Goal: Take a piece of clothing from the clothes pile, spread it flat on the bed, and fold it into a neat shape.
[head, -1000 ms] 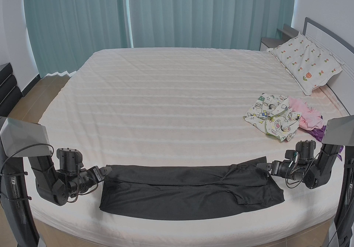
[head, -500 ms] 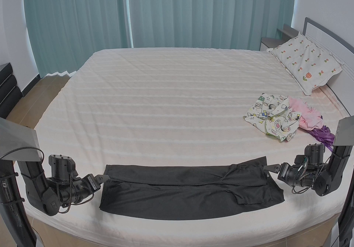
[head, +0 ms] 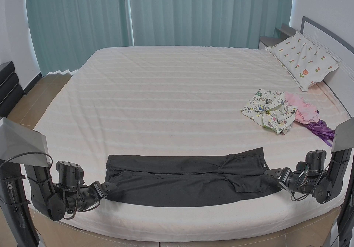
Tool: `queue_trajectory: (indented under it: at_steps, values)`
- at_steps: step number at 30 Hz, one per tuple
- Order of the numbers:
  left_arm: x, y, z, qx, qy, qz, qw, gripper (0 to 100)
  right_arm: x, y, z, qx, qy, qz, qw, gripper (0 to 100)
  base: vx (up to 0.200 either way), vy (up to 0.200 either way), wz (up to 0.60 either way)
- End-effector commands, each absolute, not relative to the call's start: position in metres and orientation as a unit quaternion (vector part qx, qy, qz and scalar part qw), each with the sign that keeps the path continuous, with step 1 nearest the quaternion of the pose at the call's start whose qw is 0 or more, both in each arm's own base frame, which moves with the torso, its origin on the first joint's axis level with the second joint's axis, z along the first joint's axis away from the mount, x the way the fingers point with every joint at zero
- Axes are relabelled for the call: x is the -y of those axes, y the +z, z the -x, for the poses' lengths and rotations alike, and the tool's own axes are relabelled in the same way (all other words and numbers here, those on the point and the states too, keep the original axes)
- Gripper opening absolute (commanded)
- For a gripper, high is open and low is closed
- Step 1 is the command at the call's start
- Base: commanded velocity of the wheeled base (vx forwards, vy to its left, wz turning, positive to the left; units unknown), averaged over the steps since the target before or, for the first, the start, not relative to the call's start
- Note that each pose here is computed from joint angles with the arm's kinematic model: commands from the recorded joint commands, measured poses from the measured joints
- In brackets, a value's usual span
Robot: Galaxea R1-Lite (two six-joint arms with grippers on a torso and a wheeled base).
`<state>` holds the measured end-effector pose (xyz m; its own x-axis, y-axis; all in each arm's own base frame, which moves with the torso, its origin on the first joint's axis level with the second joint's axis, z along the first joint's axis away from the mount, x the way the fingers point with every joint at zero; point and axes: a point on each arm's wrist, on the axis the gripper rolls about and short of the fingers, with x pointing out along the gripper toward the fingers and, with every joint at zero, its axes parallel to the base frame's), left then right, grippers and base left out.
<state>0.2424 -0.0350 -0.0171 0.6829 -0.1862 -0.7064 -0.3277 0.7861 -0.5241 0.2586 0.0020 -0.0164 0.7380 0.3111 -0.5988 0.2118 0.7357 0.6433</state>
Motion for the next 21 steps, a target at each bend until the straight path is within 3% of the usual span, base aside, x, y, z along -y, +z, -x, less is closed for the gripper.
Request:
queue_trajectory:
  at_steps: [1,8,19,20,21]
  values:
    - [0.046,-0.025,-0.251,-0.399,0.039,0.336,0.853,100,-0.006,-0.021,-0.259,-0.369,0.030,-0.368,0.853,100,0.000,0.000,0.00]
    - [0.059,-0.042,-0.263,-0.383,0.090,0.323,0.861,100,-0.015,-0.030,-0.259,-0.383,0.019,-0.354,0.853,100,0.000,0.000,0.00]
    - [0.061,-0.045,-0.267,-0.374,0.101,0.316,0.866,100,-0.016,-0.031,-0.259,-0.377,0.017,-0.352,0.857,100,0.000,0.000,0.00]
    - [0.061,-0.044,-0.268,-0.370,0.106,0.316,0.867,0,-0.015,-0.033,-0.258,-0.381,0.013,-0.351,0.855,100,0.000,0.000,0.00]
    - [0.061,-0.044,-0.268,-0.369,0.106,0.316,0.868,0,-0.016,-0.033,-0.258,-0.381,0.013,-0.350,0.856,100,0.000,0.000,0.00]
